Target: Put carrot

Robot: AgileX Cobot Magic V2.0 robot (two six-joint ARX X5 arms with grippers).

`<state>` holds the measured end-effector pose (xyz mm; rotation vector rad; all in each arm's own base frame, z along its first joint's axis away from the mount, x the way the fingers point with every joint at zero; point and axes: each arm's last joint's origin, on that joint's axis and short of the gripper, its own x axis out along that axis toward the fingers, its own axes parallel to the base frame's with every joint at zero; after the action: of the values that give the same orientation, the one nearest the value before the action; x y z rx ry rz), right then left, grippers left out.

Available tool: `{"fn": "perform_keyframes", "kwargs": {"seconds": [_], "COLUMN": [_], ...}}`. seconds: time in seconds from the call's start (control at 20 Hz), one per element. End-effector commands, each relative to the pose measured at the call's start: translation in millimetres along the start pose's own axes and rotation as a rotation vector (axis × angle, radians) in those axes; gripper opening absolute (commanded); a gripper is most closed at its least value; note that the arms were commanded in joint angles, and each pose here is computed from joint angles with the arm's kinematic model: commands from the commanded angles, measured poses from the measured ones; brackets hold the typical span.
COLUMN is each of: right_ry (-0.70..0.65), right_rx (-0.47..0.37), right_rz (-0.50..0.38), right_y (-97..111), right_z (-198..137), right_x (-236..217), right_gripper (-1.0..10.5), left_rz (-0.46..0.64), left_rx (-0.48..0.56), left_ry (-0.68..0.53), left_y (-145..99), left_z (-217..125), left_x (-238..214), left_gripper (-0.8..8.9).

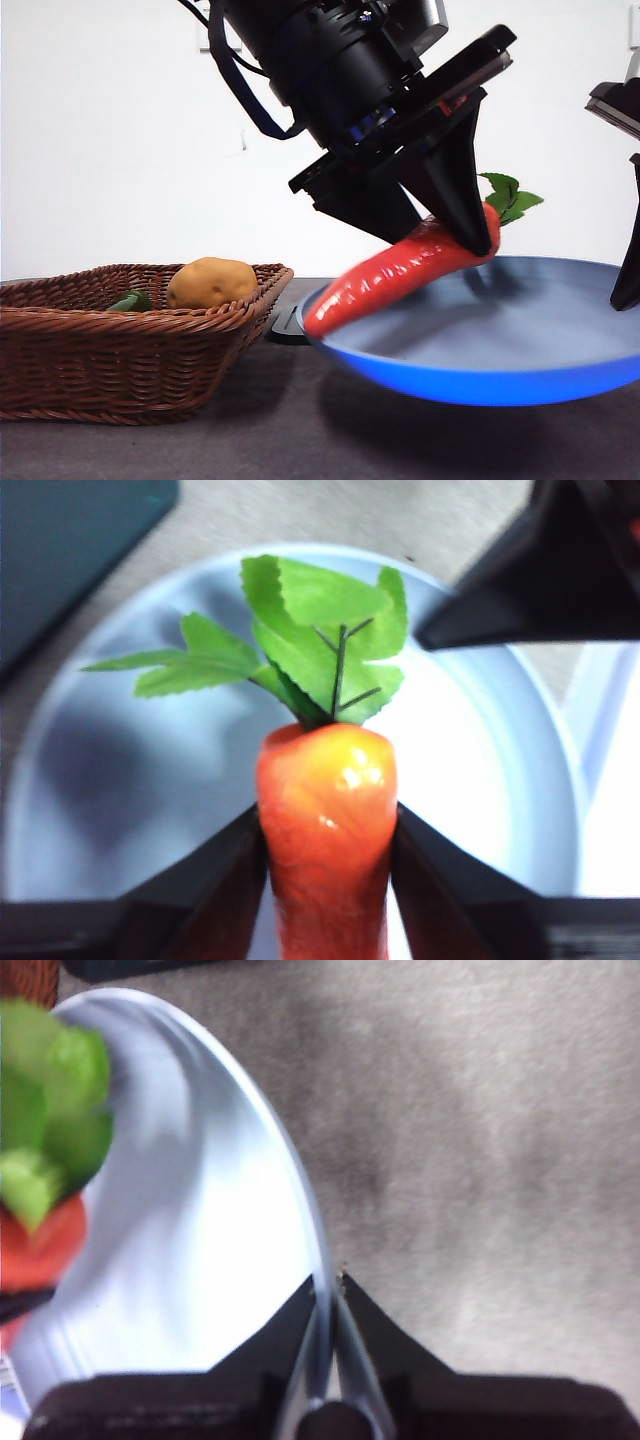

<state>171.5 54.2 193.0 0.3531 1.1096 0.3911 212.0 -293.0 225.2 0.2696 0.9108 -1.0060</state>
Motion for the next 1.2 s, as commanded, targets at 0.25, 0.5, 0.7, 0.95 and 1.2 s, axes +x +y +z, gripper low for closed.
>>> {"fn": "perform_keyframes", "kwargs": {"seconds": [0.25, 0.5, 0.7, 0.95, 1.2], "right_ry": [0.009, 0.009, 0.001, -0.034, -0.002], "right_rx": [0.032, 0.076, 0.109, 0.117, 0.137], "right_rz": [0.076, 0.050, 0.010, 0.001, -0.007], "right_y": [4, -3, -16, -23, -33], "right_z": [3, 8, 37, 104, 164], "right_x": [-2, 2, 7, 30, 74], "right_gripper": [0.0, 0.0, 0.0, 0.0, 0.0], "left_rz": [0.002, 0.088, 0.243, 0.333, 0.340], "left_rx": [-0.046, -0.044, -0.026, -0.033, -0.042], "left_ry": [-0.028, -0.126, -0.217, -0.357, -0.405], "left_y": [-3, -4, -11, -22, -27], "left_z": [6, 12, 3, -17, -32], "left_x": [-5, -66, -139, -208, -237], "left_gripper": [2.36, 2.36, 2.35, 2.35, 2.34]}}
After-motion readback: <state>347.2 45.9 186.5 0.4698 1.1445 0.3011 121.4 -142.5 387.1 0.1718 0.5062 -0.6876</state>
